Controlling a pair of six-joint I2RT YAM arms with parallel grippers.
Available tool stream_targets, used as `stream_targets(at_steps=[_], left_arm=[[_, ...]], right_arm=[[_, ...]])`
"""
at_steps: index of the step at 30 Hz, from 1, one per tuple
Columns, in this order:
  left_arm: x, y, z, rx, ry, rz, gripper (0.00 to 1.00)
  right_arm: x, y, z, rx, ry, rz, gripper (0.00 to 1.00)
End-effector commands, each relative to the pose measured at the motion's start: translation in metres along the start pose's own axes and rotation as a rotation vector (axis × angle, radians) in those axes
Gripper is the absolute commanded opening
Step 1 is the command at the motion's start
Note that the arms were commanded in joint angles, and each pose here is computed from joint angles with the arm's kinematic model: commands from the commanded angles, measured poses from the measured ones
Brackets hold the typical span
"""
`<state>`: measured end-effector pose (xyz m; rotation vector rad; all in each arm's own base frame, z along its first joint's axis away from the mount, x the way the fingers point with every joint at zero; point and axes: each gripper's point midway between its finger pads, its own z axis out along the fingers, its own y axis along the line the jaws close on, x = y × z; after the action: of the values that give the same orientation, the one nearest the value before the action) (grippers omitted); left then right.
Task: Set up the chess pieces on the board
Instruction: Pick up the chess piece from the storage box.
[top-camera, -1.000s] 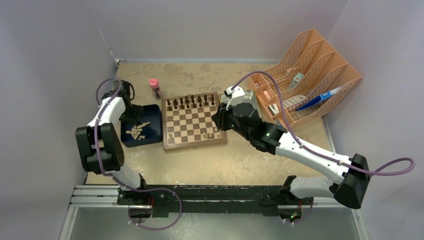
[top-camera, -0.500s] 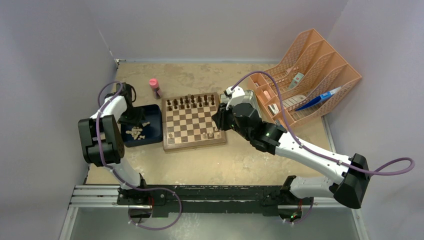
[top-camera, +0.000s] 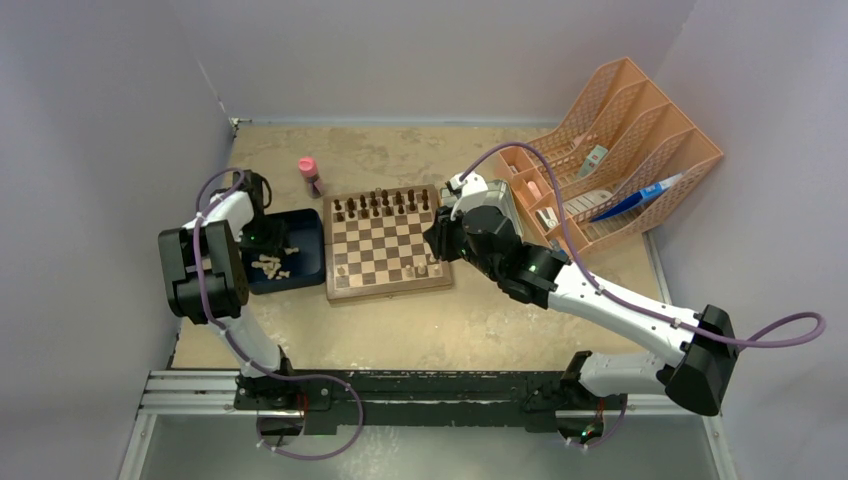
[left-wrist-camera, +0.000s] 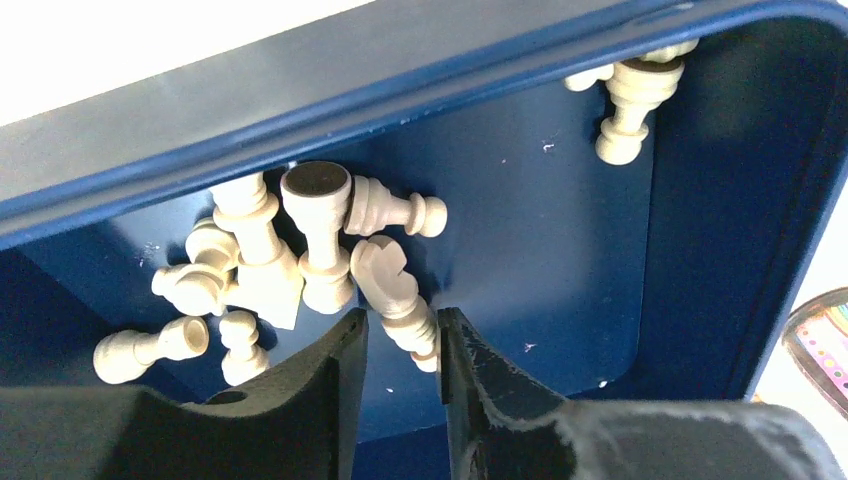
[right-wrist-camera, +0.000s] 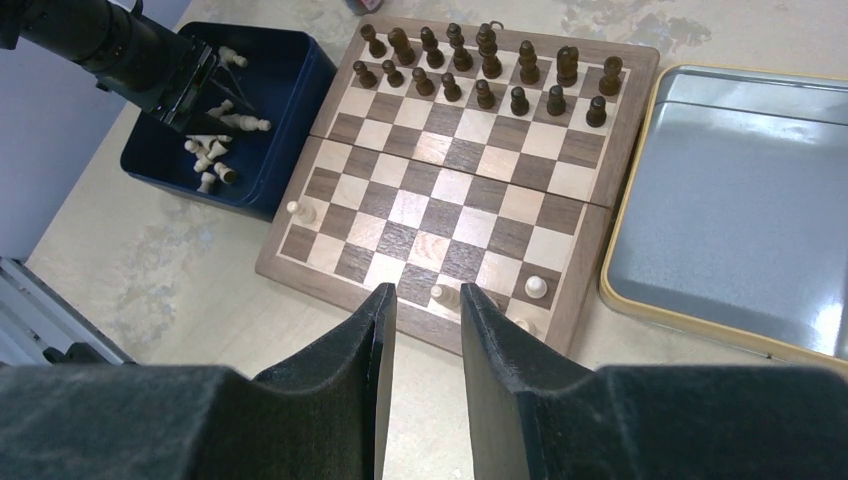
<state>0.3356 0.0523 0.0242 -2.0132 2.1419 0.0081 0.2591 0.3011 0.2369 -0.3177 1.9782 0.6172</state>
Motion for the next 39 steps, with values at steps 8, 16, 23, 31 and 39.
stream_targets(at_steps=[8, 16, 23, 31, 39], left_arm=[[-0.003, -0.006, -0.012, 0.063, -0.006, -0.032, 0.15], [-0.012, -0.002, -0.046, 0.159, -0.065, -0.022, 0.08], [-0.022, -0.018, -0.100, 0.386, -0.149, 0.099, 0.02], [-0.002, -0.028, -0.160, 0.783, -0.221, 0.395, 0.00], [0.078, -0.027, -0.212, 1.253, -0.047, 0.767, 0.00]], right_arm=[[-0.022, 0.006, -0.006, -0.012, -0.064, 0.002, 0.33], [-0.018, 0.007, -0.006, -0.018, -0.057, 0.020, 0.33], [-0.022, 0.012, -0.009, -0.040, -0.061, 0.041, 0.33], [-0.016, 0.021, -0.005, -0.091, -0.051, 0.063, 0.33], [-0.048, 0.045, -0.012, -0.203, -0.156, 0.116, 0.34]])
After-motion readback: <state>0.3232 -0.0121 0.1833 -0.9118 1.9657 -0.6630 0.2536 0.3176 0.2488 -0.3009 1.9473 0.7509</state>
